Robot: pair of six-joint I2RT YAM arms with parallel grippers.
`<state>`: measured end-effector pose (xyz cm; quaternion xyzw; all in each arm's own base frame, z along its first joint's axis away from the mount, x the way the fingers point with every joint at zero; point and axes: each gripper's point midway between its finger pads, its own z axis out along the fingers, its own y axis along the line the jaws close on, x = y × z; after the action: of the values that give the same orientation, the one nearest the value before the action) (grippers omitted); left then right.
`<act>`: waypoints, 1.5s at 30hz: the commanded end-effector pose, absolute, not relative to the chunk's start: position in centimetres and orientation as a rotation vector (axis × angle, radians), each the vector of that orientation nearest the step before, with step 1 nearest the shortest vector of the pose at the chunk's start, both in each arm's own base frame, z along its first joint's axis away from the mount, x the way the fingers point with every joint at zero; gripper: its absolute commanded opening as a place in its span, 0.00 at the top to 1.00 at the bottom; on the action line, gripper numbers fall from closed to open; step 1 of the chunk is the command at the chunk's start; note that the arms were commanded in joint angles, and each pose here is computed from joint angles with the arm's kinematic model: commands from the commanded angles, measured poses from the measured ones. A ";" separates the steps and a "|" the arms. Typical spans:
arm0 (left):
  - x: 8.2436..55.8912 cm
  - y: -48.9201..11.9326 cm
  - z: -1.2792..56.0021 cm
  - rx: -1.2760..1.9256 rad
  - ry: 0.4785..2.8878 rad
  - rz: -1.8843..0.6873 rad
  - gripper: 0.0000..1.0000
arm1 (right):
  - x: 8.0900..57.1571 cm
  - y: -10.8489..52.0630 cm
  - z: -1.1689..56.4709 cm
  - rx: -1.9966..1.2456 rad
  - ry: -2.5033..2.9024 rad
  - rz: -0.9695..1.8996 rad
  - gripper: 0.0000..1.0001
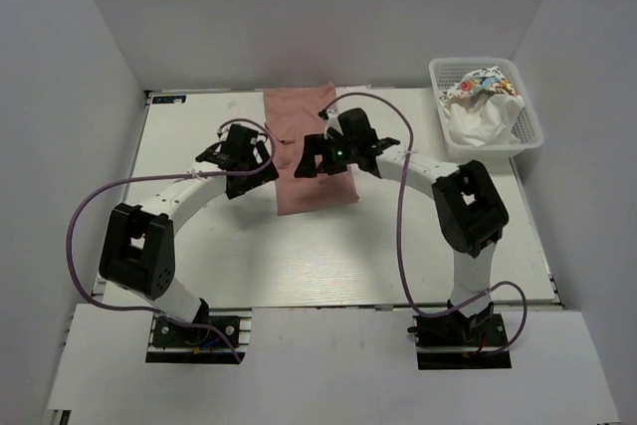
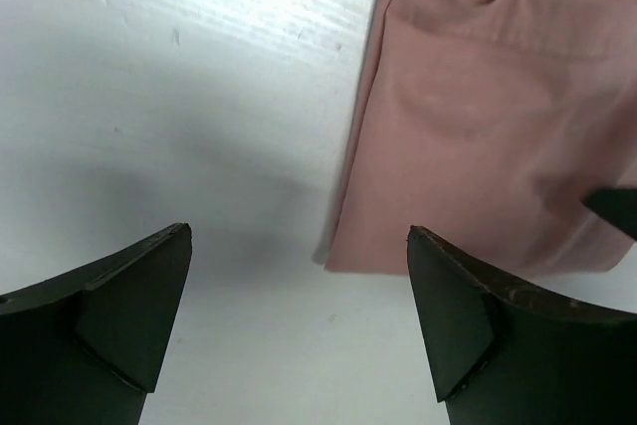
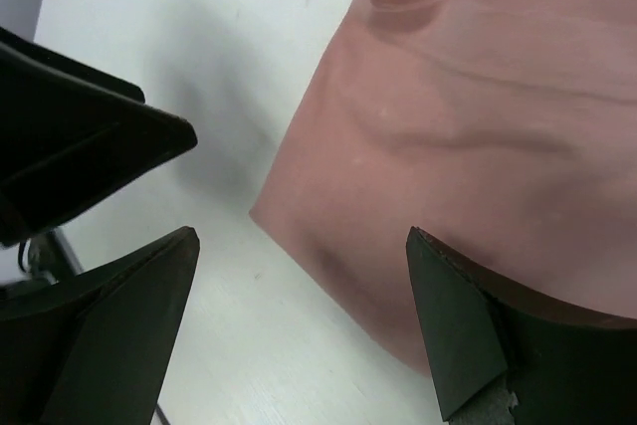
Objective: Fold and stack the t-shirts
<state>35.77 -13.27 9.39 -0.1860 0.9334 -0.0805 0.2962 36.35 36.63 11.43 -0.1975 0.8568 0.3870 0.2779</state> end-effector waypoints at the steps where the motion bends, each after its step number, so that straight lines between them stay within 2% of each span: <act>1: 35.2 -14.5 10.6 -0.457 2.449 -0.318 0.01 | 36.9 39.8 12.0 -0.651 2.197 1.202 0.10; 5: 34.8 -14.9 9.9 -0.449 2.496 -0.333 0.01 | 40.9 41.1 10.9 -0.674 2.141 1.114 0.10; 7: 34.7 -14.8 9.6 -0.451 2.516 -0.320 0.01 | 43.1 41.4 8.5 -0.657 2.164 1.043 0.10; 10: 34.5 -15.1 9.5 -0.429 2.529 -0.314 0.01 | 45.5 41.7 8.3 -0.653 2.138 1.089 0.10; 11: 34.6 -15.1 9.9 -0.428 2.521 -0.320 0.01 | 46.3 42.0 9.9 -0.647 2.099 1.110 0.10; 16: 34.3 -15.6 9.7 -0.403 2.534 -0.353 0.01 | 43.8 42.2 13.6 -0.723 1.999 1.224 0.10; 22: 33.7 -16.9 7.5 -0.377 2.609 -0.400 0.01 | 41.9 38.6 16.7 -0.662 1.981 1.154 0.10; 23: 33.8 -17.2 7.3 -0.359 2.618 -0.409 0.01 | 42.2 37.7 18.9 -0.598 1.963 1.102 0.10; 24: 33.7 -17.1 7.0 -0.361 2.628 -0.403 0.01 | 41.2 36.5 16.4 -0.558 2.051 1.085 0.10; 31: 33.5 -19.3 4.7 -0.295 2.710 -0.433 0.01 | 37.4 28.6 12.5 -0.286 2.248 0.974 0.10; 35: 33.0 -19.6 3.9 -0.267 2.749 -0.398 0.12 | 35.0 26.0 9.7 -0.217 2.369 0.900 0.10; 39: 32.5 -19.4 3.1 -0.268 2.756 -0.393 0.32 | 33.0 24.3 6.6 -0.191 2.475 0.841 0.10; 42: 32.1 -20.0 2.7 -0.261 2.763 -0.429 0.43 | 32.6 23.9 5.7 -0.176 2.505 0.845 0.10; 45: 31.7 -20.1 1.8 -0.261 2.787 -0.431 0.49 | 32.6 24.1 5.1 -0.170 2.519 0.859 0.10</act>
<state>31.95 -19.51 2.23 -0.0981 0.9725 -0.1389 0.1591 31.97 24.16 4.71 -0.0667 0.9210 0.3099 0.2263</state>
